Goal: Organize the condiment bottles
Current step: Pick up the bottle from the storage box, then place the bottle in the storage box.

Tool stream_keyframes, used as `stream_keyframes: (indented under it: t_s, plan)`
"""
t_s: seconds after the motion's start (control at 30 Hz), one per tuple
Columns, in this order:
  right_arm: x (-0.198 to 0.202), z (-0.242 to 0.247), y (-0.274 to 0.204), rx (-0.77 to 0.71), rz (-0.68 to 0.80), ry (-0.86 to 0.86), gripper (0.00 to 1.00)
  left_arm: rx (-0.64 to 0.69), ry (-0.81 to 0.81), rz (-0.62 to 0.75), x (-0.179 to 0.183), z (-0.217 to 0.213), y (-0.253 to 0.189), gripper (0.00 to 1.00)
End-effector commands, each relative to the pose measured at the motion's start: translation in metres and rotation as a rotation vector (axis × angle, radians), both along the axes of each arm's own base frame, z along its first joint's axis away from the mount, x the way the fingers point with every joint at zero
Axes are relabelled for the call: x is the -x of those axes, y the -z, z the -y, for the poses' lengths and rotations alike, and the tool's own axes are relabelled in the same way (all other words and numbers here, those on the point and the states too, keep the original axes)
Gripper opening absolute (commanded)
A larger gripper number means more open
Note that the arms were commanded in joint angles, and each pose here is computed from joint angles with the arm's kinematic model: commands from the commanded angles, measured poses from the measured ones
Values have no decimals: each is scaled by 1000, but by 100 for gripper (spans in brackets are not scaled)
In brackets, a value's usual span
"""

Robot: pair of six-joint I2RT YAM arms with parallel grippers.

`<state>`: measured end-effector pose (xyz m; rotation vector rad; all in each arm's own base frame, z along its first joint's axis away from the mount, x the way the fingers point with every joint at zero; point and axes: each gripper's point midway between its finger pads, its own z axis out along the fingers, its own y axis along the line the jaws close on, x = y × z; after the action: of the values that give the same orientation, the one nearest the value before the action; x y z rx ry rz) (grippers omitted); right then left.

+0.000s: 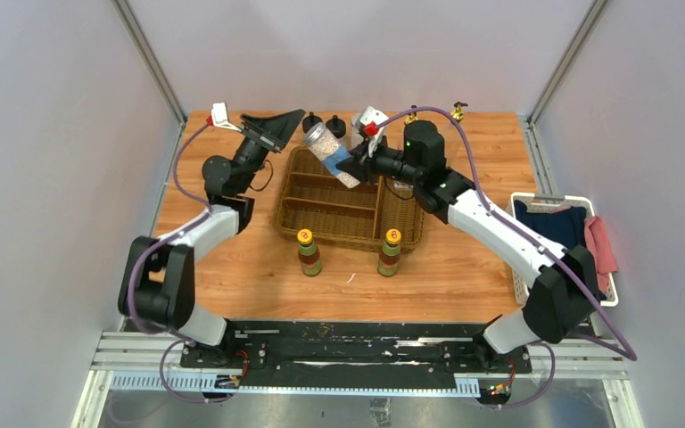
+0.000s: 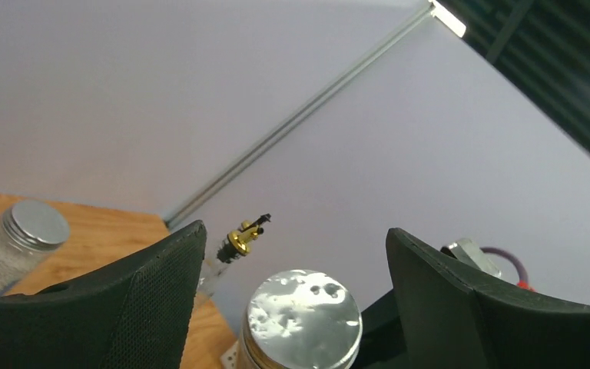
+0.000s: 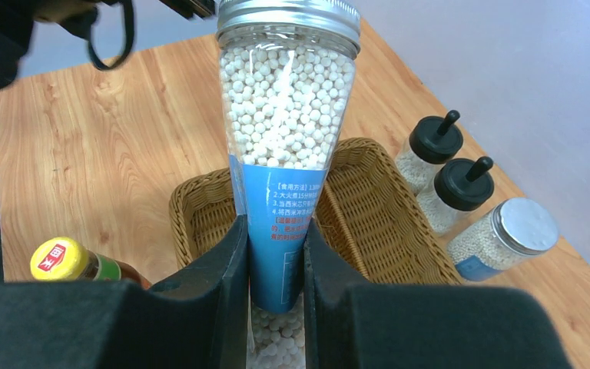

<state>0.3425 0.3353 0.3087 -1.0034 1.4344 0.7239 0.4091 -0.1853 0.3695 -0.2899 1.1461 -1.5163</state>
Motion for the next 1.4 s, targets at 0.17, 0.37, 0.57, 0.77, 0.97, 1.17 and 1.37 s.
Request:
stream_keyframes:
  t_s: [0.17,0.37,0.57,0.77,0.97,1.17,1.37]
  plan:
    - [13,11,-62,-124,135,1,0,-401,-52,83,28,6,19,91]
    - [16,12,-69,-129,143,-4,0,-430,-31,104,33,16,24,93]
    - [13,10,-68,-128,141,-5,0,-420,-12,134,40,23,20,94]
    - [9,7,-66,-126,139,-6,0,-371,17,168,47,25,7,95]
    - [8,5,-64,-127,134,-14,0,-307,46,200,55,26,-8,95]
    - [8,1,-65,-133,130,-29,0,-270,86,210,62,29,-11,96]
    - [9,-3,-66,-145,123,-49,0,-277,111,214,64,36,-10,96]
